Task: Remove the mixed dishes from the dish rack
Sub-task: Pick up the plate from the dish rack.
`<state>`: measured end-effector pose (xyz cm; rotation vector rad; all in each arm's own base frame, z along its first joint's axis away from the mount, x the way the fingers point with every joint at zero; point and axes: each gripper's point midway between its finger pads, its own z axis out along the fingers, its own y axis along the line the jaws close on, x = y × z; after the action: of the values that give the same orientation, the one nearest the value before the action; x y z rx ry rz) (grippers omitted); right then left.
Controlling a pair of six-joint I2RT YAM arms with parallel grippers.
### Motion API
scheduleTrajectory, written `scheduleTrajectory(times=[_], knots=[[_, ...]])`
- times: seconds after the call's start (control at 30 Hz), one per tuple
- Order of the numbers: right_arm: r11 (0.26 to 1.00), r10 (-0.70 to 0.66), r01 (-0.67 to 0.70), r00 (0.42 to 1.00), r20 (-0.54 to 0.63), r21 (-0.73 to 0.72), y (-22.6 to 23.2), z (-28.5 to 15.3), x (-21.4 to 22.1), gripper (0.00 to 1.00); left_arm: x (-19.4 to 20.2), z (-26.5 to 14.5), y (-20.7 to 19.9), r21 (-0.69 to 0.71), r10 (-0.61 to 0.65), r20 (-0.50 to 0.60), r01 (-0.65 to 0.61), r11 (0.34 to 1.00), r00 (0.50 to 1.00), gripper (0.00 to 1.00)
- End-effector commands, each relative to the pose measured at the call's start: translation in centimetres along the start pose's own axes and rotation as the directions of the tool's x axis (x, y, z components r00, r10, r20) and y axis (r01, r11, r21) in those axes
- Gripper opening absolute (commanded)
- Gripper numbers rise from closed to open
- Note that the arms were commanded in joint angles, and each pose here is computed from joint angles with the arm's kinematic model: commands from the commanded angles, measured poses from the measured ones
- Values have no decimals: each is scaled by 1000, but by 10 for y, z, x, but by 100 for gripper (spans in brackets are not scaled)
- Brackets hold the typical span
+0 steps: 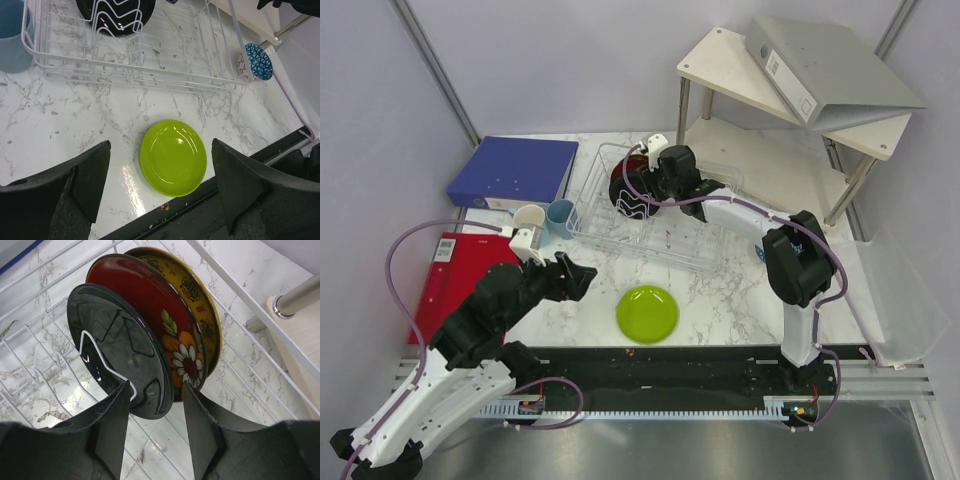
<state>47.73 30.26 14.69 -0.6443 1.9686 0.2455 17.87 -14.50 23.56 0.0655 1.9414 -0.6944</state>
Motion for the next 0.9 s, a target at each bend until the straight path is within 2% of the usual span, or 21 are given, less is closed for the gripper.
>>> scheduleTrajectory(times=[0.0,0.23,0.47,0.7,0.87], knots=[[1000,-26,26,999,41,-16,1,12,-12,52,-5,7,-3,6,35,11,-35,999,999,88],[999,-27,27,1000,6,31,-11,27,3,48,-3,10,-1,-5,27,8,-27,1000,1000,88],[997,-47,46,999,2,65,-17,22,4,28,-1,14,-2,-2,19,0,-19,1000,1000,88],[993,-63,61,998,17,102,-25,9,-3,19,1,16,-2,-1,19,-8,-19,1000,1000,88],[993,-67,64,998,22,103,-25,6,-4,6,1,15,-3,5,18,-10,-18,1000,1000,88]])
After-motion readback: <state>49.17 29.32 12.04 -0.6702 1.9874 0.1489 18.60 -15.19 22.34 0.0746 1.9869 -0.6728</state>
